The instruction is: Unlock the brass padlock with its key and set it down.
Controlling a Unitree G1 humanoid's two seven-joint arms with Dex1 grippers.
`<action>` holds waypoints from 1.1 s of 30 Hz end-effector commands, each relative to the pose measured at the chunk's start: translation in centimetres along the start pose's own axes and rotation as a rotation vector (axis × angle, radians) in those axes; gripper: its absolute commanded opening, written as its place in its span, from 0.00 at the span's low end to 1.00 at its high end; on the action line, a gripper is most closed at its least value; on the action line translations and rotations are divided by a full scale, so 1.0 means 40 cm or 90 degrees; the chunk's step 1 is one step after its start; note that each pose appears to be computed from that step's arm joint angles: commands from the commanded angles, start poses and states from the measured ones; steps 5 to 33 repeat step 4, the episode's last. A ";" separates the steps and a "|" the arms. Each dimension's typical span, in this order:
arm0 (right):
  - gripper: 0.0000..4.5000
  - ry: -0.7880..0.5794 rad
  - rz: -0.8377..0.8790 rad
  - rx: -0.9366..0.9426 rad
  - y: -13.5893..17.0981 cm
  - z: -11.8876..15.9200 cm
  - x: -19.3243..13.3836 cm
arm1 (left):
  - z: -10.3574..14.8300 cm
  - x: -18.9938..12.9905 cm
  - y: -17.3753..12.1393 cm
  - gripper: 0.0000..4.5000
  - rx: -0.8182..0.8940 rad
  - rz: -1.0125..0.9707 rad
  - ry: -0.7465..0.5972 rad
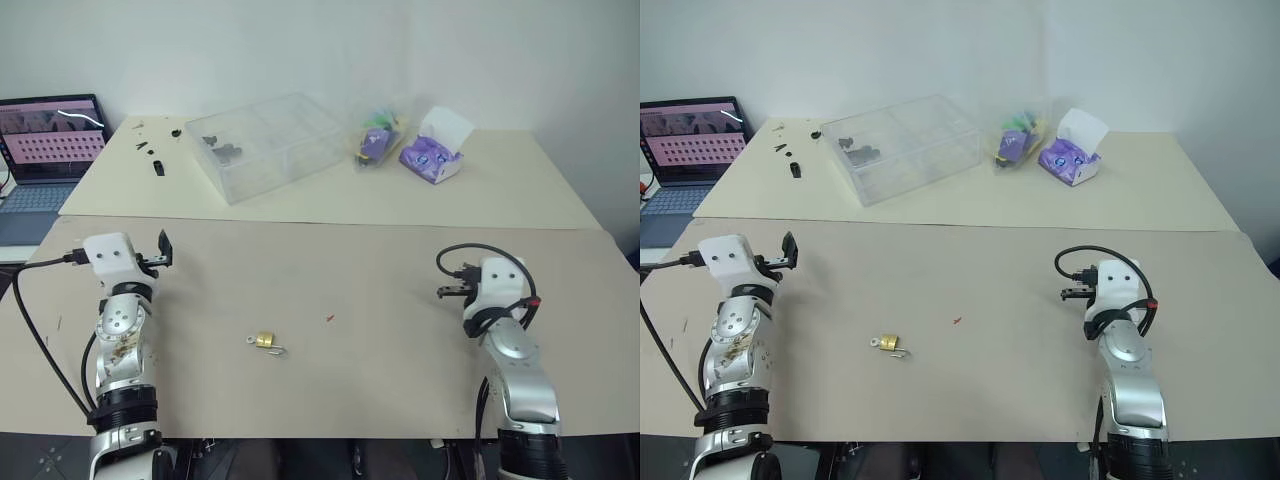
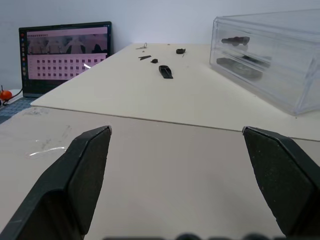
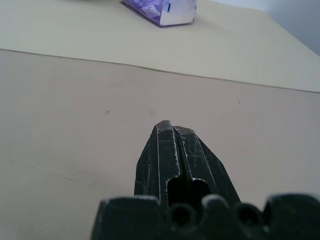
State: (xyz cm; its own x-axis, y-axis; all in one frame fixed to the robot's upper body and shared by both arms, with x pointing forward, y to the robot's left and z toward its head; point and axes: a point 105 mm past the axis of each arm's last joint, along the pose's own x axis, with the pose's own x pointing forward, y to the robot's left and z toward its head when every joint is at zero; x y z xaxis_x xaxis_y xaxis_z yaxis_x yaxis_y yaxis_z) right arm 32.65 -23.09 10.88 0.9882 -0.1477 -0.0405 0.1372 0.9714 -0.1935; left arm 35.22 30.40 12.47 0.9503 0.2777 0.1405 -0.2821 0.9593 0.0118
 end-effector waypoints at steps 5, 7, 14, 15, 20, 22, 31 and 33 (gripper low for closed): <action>0.00 -0.045 0.000 -0.001 -0.004 0.045 0.003 | 0.014 -0.002 -0.017 0.99 -0.012 -0.014 -0.013; 0.00 -0.045 0.000 -0.001 -0.004 0.045 0.003 | 0.014 -0.002 -0.017 0.99 -0.012 -0.014 -0.013; 0.00 -0.045 0.000 -0.001 -0.004 0.045 0.003 | 0.014 -0.002 -0.017 0.99 -0.012 -0.014 -0.013; 0.00 -0.045 0.000 -0.001 -0.004 0.045 0.003 | 0.014 -0.002 -0.017 0.99 -0.012 -0.014 -0.013; 0.00 -0.045 0.000 -0.001 -0.004 0.045 0.003 | 0.014 -0.002 -0.017 0.99 -0.012 -0.014 -0.013; 0.00 -0.045 0.000 -0.001 -0.004 0.045 0.003 | 0.014 -0.002 -0.017 0.99 -0.012 -0.014 -0.013; 0.00 -0.045 0.000 -0.001 -0.004 0.045 0.003 | 0.014 -0.002 -0.017 0.99 -0.012 -0.014 -0.013; 0.00 -0.045 0.000 -0.001 -0.004 0.045 0.003 | 0.014 -0.002 -0.017 0.99 -0.012 -0.014 -0.013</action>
